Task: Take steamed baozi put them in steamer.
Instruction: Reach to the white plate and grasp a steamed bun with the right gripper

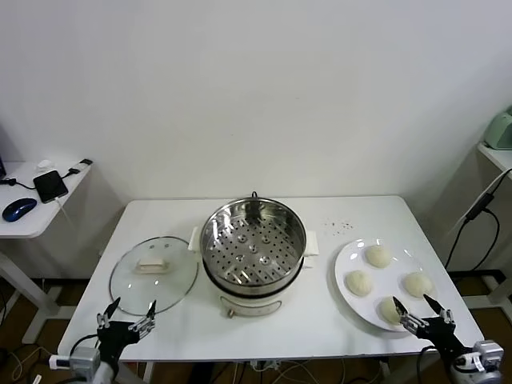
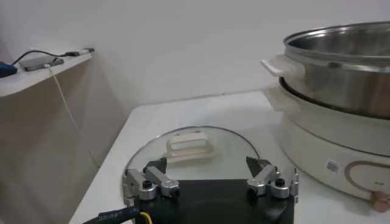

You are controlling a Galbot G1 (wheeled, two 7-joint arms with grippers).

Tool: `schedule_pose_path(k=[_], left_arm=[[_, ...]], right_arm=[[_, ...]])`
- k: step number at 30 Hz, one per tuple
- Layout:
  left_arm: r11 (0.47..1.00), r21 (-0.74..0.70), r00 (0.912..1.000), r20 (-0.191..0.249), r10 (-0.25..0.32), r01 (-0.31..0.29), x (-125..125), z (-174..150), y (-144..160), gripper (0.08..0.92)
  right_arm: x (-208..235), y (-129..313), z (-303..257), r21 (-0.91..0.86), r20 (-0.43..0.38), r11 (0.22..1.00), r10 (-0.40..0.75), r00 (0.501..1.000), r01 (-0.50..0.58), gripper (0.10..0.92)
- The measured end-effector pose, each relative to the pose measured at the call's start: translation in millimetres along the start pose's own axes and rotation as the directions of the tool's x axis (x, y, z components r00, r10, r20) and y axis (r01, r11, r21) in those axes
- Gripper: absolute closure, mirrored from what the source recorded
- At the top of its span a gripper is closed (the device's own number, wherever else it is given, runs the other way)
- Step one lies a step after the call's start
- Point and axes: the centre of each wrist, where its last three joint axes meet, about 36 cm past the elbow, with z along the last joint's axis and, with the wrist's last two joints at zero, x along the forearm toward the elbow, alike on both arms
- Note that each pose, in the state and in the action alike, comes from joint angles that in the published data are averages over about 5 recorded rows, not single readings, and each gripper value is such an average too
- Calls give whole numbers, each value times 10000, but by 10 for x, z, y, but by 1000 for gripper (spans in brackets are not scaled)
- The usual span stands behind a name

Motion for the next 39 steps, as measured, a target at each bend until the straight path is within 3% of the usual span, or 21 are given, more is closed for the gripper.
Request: schedule_pose_path(k=[7,12,17,24,31,39], left_arm=[[10000,10,10000,46,-41,41,17,2,-13,177],[9999,69,9999,87,-146,146,39,3,-23,177],[9996,146,9996,148,-227,225,42,-8,-28,177],[9993,222,9992,231,-321,316,32,-29,12,177],[9986,295,9989,159,-437,432,35,-11,63,177],[9979,374,9986,-30,-533,534,62,42,83,177]], right_arm=[[-169,-285,-295,1661,51,9861,-102,9999,92,200],[-420,-562,-743,3849,-243,9187,-862,9960,889,200],[-728,-790,-1369,6136,-1233,7575,-1870,9746,2230,200],[-1236,-904,-2179,7840,-3350,4696,-2303,9136,4059,200],[-1724,-894,-2646,7784,-5549,2273,-1869,8107,5852,200],[-2260,-871,-2692,6758,-7232,887,-1118,6815,7317,200]])
